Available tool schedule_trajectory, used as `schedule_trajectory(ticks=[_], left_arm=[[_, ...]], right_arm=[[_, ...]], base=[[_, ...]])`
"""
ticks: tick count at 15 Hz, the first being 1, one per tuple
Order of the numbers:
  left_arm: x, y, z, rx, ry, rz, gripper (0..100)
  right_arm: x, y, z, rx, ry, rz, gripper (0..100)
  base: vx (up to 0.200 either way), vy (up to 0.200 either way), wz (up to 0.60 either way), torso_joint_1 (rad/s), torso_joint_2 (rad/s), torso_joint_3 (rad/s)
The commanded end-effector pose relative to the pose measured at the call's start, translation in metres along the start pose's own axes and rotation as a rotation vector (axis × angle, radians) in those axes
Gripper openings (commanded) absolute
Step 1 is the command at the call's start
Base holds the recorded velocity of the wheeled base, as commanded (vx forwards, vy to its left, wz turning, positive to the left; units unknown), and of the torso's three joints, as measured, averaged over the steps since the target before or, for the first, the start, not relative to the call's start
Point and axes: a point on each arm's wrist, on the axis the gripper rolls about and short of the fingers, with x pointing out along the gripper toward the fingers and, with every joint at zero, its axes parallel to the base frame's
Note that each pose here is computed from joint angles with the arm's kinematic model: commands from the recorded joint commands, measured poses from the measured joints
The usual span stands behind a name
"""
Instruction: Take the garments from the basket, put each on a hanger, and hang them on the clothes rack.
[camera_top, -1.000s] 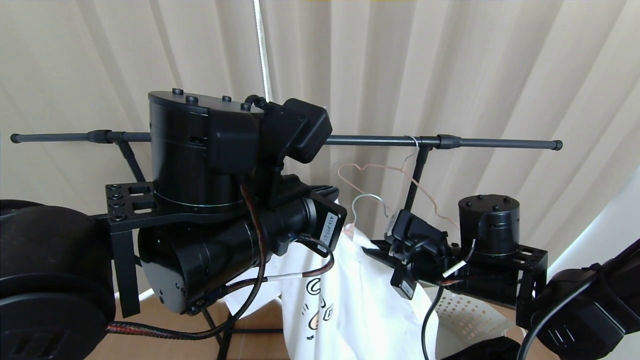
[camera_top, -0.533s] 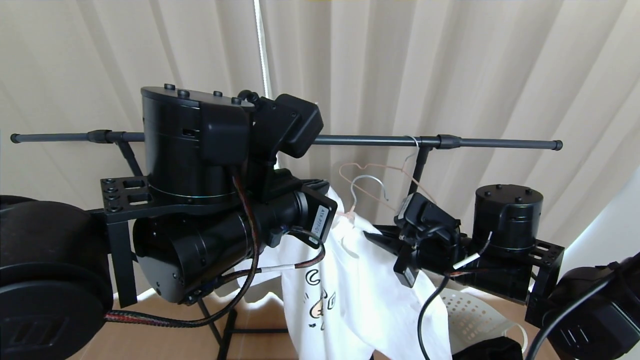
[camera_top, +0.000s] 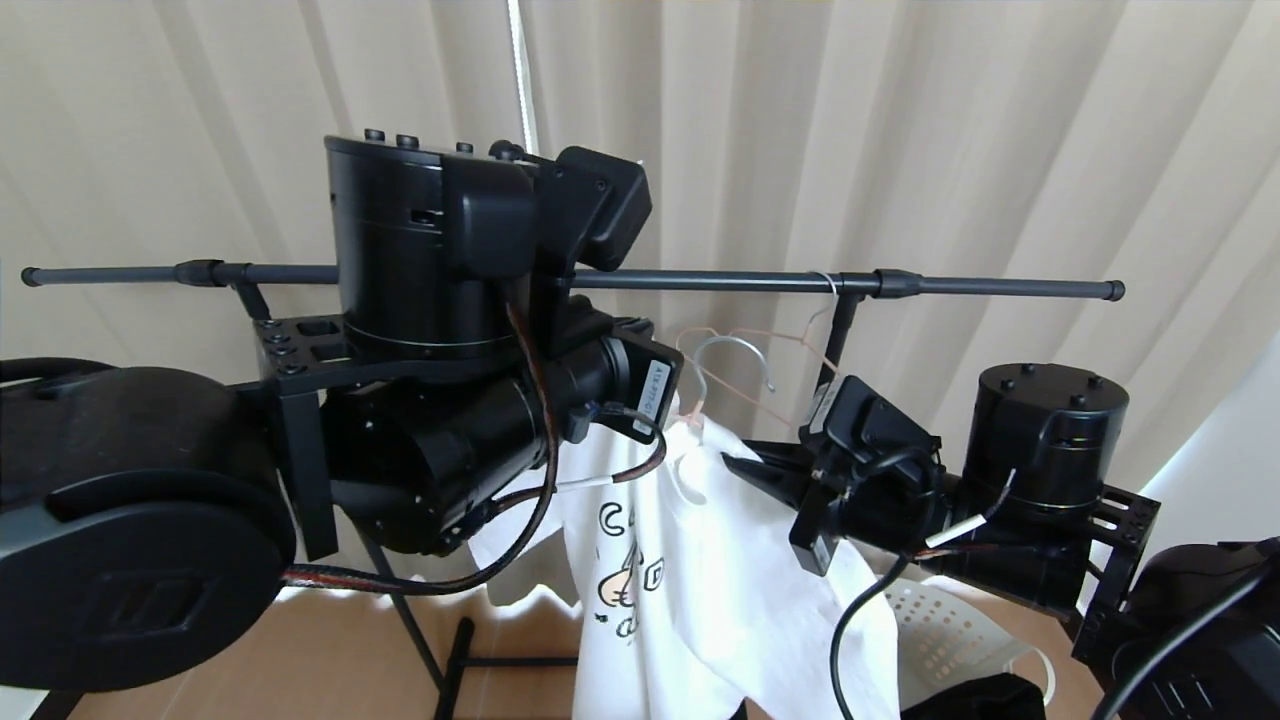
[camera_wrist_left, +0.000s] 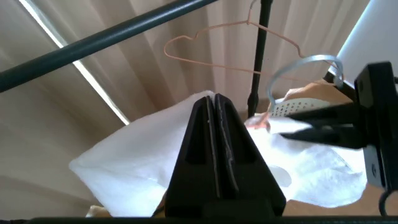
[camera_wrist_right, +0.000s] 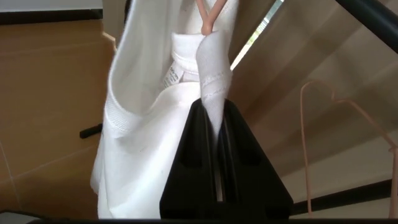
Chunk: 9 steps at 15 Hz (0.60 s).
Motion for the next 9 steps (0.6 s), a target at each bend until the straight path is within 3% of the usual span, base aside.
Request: schedule_trajectory(ticks=[1,9], left_arm=[[0.012,-0.006,-0.001,0.005,0.008,-0.001,0],[-0.007,-0.003,-0.004,0.059,0.016,0.024,0]], right_arm=[[0.000,0.006,0.002,-0.004,-0.005,0.018,0],[0.004,0.002,0.011,0.069,-0.041,0.002,0]], base=[[0.000,0.000,0.00,0.000,0.00,0.000],[0.000,0.000,0.00,0.000,0.00,0.000]])
